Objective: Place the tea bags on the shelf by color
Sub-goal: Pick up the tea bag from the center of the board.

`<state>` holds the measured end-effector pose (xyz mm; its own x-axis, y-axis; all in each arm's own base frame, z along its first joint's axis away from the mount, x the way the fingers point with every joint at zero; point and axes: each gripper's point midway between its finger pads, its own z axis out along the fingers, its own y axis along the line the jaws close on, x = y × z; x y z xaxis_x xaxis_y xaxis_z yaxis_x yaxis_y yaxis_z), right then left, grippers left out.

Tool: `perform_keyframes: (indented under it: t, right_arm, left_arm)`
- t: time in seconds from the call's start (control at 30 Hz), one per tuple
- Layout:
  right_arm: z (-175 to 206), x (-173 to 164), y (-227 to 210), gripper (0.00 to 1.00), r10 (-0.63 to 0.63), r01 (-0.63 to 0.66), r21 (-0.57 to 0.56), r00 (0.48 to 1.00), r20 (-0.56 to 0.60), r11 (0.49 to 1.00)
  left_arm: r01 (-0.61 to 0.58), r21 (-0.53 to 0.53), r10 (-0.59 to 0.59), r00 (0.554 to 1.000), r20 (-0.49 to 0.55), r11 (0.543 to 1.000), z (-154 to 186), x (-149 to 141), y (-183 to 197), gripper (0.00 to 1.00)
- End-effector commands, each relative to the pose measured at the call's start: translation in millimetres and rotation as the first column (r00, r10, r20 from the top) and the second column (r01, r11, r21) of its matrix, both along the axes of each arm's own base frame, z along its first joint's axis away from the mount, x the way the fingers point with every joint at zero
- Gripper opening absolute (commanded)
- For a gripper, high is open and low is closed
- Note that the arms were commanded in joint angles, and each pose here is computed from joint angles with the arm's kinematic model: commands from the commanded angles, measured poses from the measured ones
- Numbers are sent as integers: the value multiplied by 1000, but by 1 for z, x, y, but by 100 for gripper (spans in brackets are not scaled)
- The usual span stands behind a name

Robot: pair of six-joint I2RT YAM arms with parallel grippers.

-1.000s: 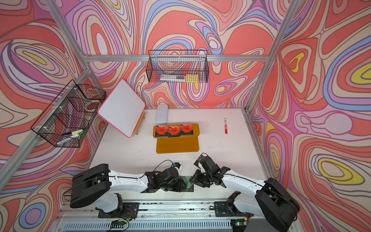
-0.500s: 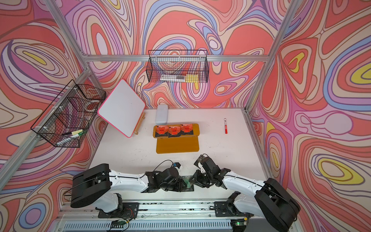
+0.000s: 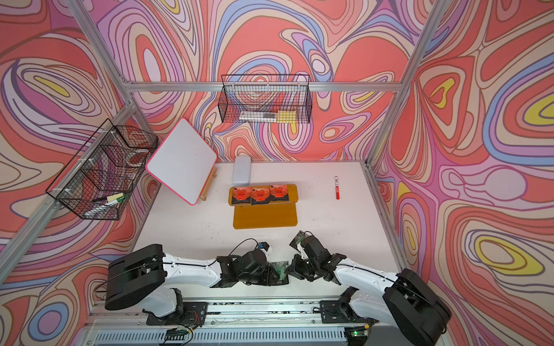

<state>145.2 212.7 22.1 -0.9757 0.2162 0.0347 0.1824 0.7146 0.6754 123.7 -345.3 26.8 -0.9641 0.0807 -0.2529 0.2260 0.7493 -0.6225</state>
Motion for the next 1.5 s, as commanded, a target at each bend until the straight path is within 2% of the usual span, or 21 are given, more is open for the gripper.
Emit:
perform_keyframes:
  t: [0.0, 0.17, 0.4, 0.47, 0.6, 0.8, 1.1, 1.2, 1.33, 1.47]
  right_arm:
    - [3, 2, -1, 0, 10, -10, -9, 999, 33, 1000]
    - [14, 7, -2, 0, 23, -22, -15, 996, 89, 1000]
    - [48, 22, 4, 0, 33, -37, 15, 975, 221, 999]
    - [57, 26, 7, 0, 39, -47, 27, 969, 244, 999]
    - [73, 32, 19, 0, 63, -85, 66, 958, 281, 994]
    - [103, 43, 37, 0, 71, -135, 152, 929, 364, 979]
    - [141, 51, 60, 0, 87, -217, 253, 892, 443, 943]
    - [152, 53, 65, 0, 75, -234, 294, 882, 465, 927]
    - [162, 53, 71, 0, 69, -254, 340, 878, 473, 905]
    - [169, 52, 74, 0, 63, -266, 367, 874, 481, 892]
  left_arm:
    - [-44, 50, 44, 999, 14, 998, -8, 3, 17, 47]
    - [-92, -1, 92, 994, 64, 996, 11, 13, 19, 67]
    - [-184, -25, 186, 969, 165, 983, 47, 29, 42, 85]
    - [-217, -5, 214, 958, 188, 976, 44, 31, 62, 90]
    - [-248, -40, 251, 939, 236, 968, 59, 38, 83, 99]
    - [-260, -57, 266, 923, 277, 964, 74, 43, 105, 99]
    - [-230, -271, 299, 921, 248, 935, 91, 48, 106, 98]
    - [-226, -357, 319, 920, 227, 906, 98, 51, 107, 94]
    - [-207, -497, 345, 917, 202, 842, 114, 55, 105, 89]
    - [-187, -557, 354, 912, 206, 809, 128, 58, 102, 84]
